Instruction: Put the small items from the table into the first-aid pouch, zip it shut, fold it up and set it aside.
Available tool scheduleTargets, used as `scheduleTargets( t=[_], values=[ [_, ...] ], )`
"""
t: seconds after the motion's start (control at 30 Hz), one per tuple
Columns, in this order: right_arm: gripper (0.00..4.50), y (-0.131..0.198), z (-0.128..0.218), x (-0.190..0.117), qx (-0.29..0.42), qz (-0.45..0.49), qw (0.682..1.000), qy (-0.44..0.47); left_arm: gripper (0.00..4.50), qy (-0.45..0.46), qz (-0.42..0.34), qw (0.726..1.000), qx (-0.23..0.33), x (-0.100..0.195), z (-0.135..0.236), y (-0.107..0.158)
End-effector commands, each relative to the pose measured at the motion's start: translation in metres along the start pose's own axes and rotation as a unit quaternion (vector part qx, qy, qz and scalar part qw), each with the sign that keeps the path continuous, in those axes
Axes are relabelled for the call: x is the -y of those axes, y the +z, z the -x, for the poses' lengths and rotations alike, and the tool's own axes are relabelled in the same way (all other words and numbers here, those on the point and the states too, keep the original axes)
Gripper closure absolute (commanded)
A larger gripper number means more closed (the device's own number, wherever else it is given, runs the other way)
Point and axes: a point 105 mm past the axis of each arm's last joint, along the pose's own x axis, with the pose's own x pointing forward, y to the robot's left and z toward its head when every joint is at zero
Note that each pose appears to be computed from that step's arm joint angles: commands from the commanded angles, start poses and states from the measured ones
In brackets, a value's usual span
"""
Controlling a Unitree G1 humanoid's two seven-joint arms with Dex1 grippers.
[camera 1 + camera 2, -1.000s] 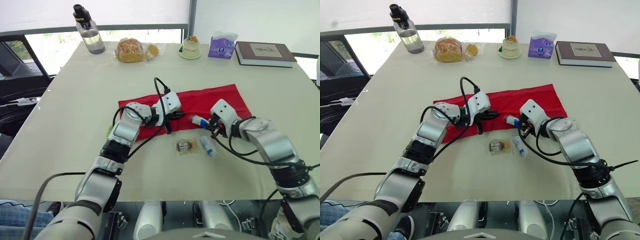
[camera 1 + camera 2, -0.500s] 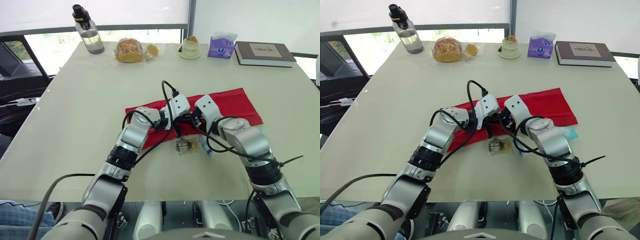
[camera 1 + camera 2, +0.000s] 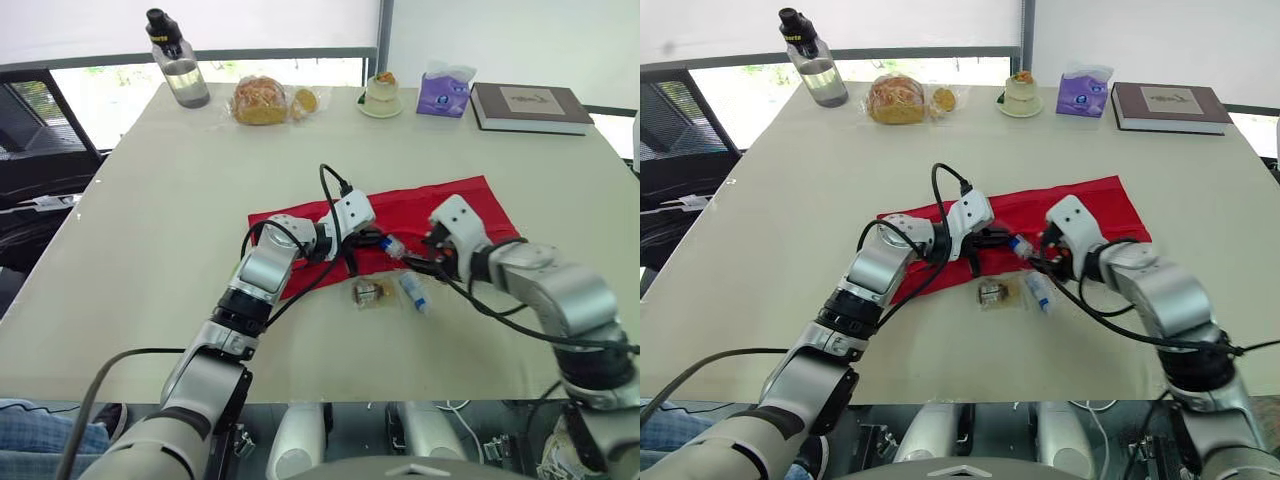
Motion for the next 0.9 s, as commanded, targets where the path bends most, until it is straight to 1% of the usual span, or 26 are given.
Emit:
scheduleTargets(
  t=[0.03,0.07,0.1,0.17,0.23,0.37,0.6,0.9],
  values=[
    [3.4,0.007,-0.004,-0.001,0.043,0.052,0.998,0.015,4.5,-0.007,-0.008,1.0,0.02,0.003,0.002,0.011],
    [3.69,0.005,-0.007,-0.003,0.049,0.052,0.997,0.022,4.5,-0.006,-0.007,1.0,0.02,0.002,0.002,0.011],
    [4.26,0.003,-0.01,-0.003,0.054,0.053,0.997,0.025,4.5,-0.004,-0.007,1.0,0.02,0.001,0.002,0.011],
    [4.46,0.003,-0.016,-0.003,0.068,0.057,0.996,0.025,4.5,-0.002,-0.007,1.0,0.02,-0.001,0.002,0.012],
    [4.46,0.003,-0.023,-0.003,0.072,0.058,0.995,0.024,4.5,-0.002,-0.008,1.0,0.019,-0.001,0.002,0.012],
    [4.46,0.004,-0.033,-0.013,0.082,0.063,0.994,0.044,4.5,-0.005,-0.008,1.0,0.018,0.001,0.003,0.011],
    [4.46,0.017,-0.053,-0.025,0.102,0.066,0.991,0.062,4.5,-0.005,-0.008,1.0,0.021,0.003,0.003,0.013],
    [4.46,0.032,-0.069,-0.024,0.123,0.071,0.988,0.054,4.5,-0.011,-0.008,1.0,0.021,0.009,0.001,0.012]
  ],
)
